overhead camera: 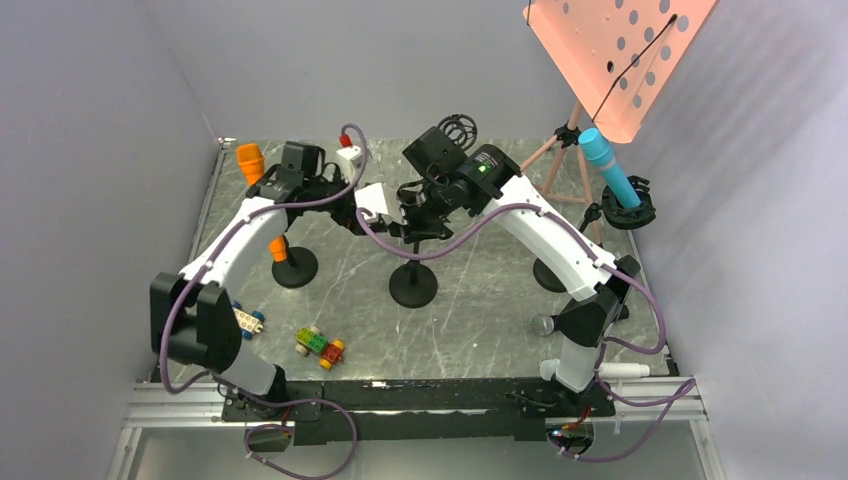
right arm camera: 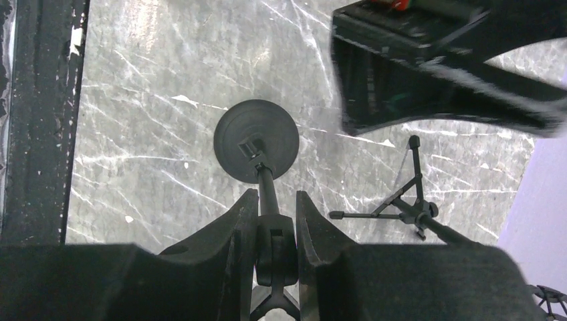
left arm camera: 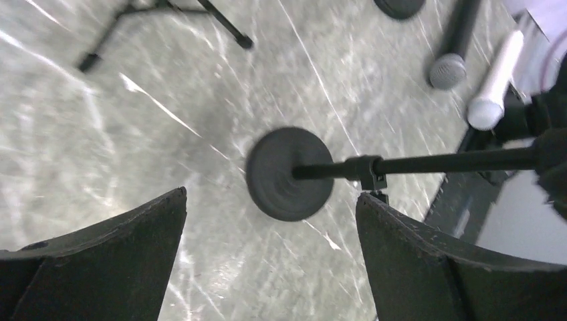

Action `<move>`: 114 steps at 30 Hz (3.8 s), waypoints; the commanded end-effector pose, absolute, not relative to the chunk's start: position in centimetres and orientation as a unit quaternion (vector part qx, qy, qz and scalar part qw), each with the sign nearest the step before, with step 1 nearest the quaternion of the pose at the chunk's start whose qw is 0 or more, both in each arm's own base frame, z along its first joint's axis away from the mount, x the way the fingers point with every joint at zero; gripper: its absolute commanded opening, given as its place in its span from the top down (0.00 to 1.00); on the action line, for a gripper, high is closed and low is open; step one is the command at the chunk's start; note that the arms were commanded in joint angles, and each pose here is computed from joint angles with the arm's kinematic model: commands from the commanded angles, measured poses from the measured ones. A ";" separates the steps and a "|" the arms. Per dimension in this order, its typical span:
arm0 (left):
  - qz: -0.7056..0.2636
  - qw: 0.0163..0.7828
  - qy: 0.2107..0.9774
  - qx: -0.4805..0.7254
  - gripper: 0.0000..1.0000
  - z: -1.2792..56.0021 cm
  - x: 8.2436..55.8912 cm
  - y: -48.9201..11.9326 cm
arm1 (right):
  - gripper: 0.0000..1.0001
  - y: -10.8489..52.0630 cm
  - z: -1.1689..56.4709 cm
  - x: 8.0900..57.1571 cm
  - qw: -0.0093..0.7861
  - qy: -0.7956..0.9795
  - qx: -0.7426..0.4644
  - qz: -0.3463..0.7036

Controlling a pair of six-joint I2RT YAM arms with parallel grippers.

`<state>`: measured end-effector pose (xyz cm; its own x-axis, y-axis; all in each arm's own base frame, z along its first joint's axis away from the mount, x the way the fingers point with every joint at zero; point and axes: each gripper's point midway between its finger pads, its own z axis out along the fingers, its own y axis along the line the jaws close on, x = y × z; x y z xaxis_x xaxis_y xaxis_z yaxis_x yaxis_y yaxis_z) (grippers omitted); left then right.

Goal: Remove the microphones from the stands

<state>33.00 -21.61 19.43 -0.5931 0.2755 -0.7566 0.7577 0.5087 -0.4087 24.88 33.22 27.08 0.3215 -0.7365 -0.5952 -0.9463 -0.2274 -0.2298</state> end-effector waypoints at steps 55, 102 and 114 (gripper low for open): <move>-0.052 0.618 0.784 -0.029 0.01 36.9 28.6 -1.7 | 0.03 36.5 39.0 41.2 0.537 0.637 -0.476 0.282; -0.433 0.465 0.562 0.530 0.67 31.0 24.7 -21.8 | 0.03 29.5 30.8 28.9 0.464 0.589 -0.576 0.326; -0.367 0.437 0.569 0.593 0.40 26.8 25.2 -24.1 | 0.02 27.9 24.6 26.2 0.467 0.595 -0.572 0.317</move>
<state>23.75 -23.17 24.46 -0.0772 0.3696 -0.9260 0.9969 0.0408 -0.0668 25.51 27.44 22.44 -0.0276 -0.4571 -0.8890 -0.9878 0.1486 -0.0458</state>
